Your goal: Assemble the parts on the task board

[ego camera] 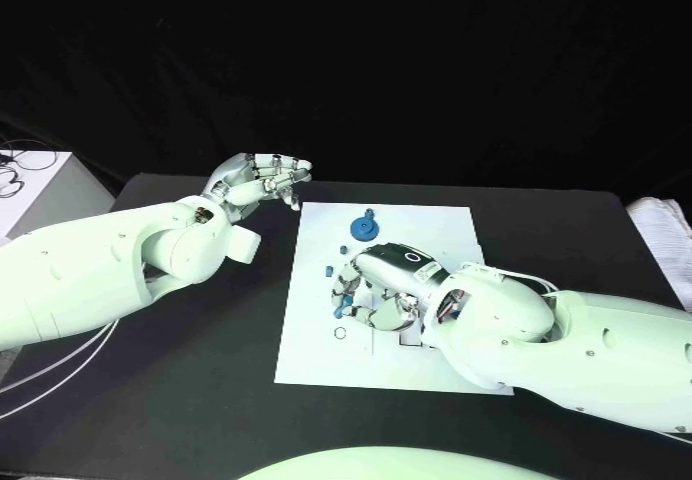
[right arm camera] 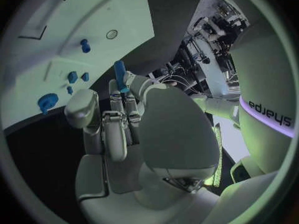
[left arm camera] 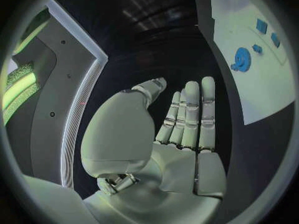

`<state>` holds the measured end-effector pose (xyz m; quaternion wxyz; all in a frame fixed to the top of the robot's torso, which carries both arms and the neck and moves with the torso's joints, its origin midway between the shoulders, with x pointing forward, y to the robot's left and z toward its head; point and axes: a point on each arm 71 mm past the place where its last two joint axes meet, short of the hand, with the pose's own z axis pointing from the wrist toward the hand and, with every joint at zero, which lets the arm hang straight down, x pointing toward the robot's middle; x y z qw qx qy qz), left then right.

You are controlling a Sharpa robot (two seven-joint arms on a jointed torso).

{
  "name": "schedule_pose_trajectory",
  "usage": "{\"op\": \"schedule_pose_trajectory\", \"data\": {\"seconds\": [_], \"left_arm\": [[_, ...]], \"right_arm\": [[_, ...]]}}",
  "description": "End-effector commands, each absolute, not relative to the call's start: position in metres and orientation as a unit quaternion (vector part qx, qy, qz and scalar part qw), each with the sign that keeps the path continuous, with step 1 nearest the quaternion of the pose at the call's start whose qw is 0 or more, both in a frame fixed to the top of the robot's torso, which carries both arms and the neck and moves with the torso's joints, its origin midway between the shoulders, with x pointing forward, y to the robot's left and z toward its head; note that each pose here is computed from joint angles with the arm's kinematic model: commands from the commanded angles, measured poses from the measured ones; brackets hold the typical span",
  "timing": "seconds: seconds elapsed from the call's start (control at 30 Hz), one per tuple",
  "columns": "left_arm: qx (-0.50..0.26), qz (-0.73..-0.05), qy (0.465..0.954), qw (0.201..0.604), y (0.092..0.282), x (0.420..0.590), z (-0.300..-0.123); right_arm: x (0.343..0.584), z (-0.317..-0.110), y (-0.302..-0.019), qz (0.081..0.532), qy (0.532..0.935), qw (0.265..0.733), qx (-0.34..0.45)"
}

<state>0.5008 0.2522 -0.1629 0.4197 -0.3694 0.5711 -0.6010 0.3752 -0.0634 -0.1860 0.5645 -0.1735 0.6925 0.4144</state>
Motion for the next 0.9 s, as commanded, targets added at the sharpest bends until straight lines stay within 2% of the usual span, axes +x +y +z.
{"op": "schedule_pose_trajectory", "data": {"seconds": [0.03, 0.4, 0.9], "left_arm": [[-0.366, -0.608, 0.572, 0.412, 0.249, 0.500, -0.162], [-0.366, -0.609, 0.572, 0.410, 0.248, 0.500, -0.162], [-0.366, -0.609, 0.572, 0.410, 0.248, 0.500, -0.162]], "right_arm": [[0.373, -0.190, -0.060, 0.417, 0.681, 0.568, -0.198], [0.374, -0.210, -0.056, 0.401, 0.695, 0.559, -0.208], [0.375, -0.218, -0.055, 0.381, 0.702, 0.559, -0.223]]}}
